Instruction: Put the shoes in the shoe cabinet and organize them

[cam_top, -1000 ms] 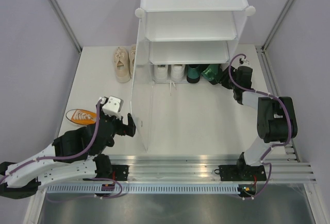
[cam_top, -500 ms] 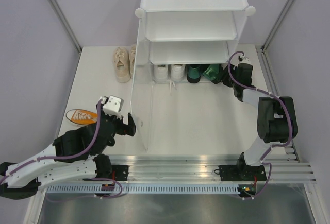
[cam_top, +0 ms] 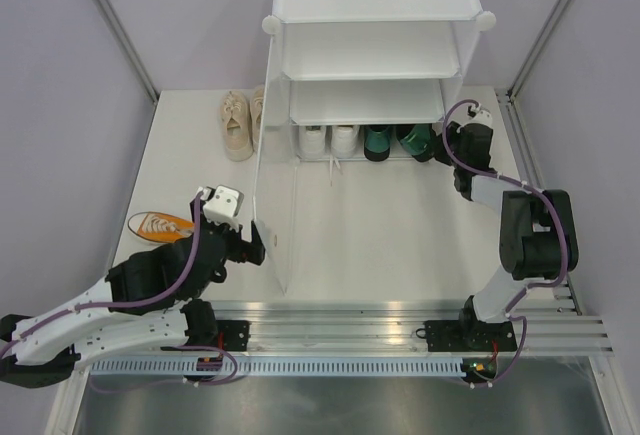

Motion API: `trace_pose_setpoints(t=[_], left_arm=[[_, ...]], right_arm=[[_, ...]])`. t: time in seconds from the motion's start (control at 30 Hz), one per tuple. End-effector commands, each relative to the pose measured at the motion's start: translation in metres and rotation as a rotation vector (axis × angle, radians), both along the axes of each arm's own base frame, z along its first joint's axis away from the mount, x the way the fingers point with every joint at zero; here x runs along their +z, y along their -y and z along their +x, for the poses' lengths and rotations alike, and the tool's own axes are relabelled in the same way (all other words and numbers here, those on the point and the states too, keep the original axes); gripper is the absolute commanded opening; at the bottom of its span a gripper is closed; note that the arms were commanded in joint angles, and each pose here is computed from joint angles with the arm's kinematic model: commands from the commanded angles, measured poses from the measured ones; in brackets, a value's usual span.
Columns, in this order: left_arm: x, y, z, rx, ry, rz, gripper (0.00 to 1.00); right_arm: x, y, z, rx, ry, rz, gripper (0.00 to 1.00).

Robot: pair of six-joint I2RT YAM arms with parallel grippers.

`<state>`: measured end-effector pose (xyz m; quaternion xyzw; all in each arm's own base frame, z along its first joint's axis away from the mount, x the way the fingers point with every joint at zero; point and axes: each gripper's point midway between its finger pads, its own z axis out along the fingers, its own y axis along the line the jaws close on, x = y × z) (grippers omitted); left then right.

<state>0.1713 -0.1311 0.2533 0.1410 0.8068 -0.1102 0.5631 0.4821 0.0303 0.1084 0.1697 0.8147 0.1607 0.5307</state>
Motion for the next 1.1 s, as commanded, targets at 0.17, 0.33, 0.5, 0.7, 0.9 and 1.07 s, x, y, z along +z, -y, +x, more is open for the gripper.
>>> trace_pose_setpoints(t=[0.17, 0.33, 0.5, 0.7, 0.9, 1.07], left_arm=[[0.005, 0.003, 0.001, -0.02, 0.019, 0.001, 1.0], [0.006, 0.003, 0.0, -0.028, 0.018, -0.015, 1.0], [0.007, 0.003, 0.0, -0.031, 0.02, -0.021, 1.0], [0.007, 0.003, 0.0, -0.029, 0.021, -0.018, 1.0], [0.007, 0.002, 0.0, -0.026, 0.023, -0.016, 1.0], [0.007, 0.001, 0.001, -0.021, 0.024, -0.013, 1.0]], right_arm=[[0.033, 0.023, -0.013, -0.12, 0.111, 0.009, 0.34], [0.024, 0.015, -0.037, -0.095, 0.076, 0.046, 0.33], [0.007, 0.01, -0.053, -0.091, 0.046, 0.085, 0.32], [-0.008, 0.001, -0.048, -0.066, 0.05, 0.137, 0.32], [-0.011, -0.004, -0.015, -0.06, 0.09, 0.187, 0.31], [0.002, -0.01, 0.009, -0.054, 0.166, 0.257, 0.3]])
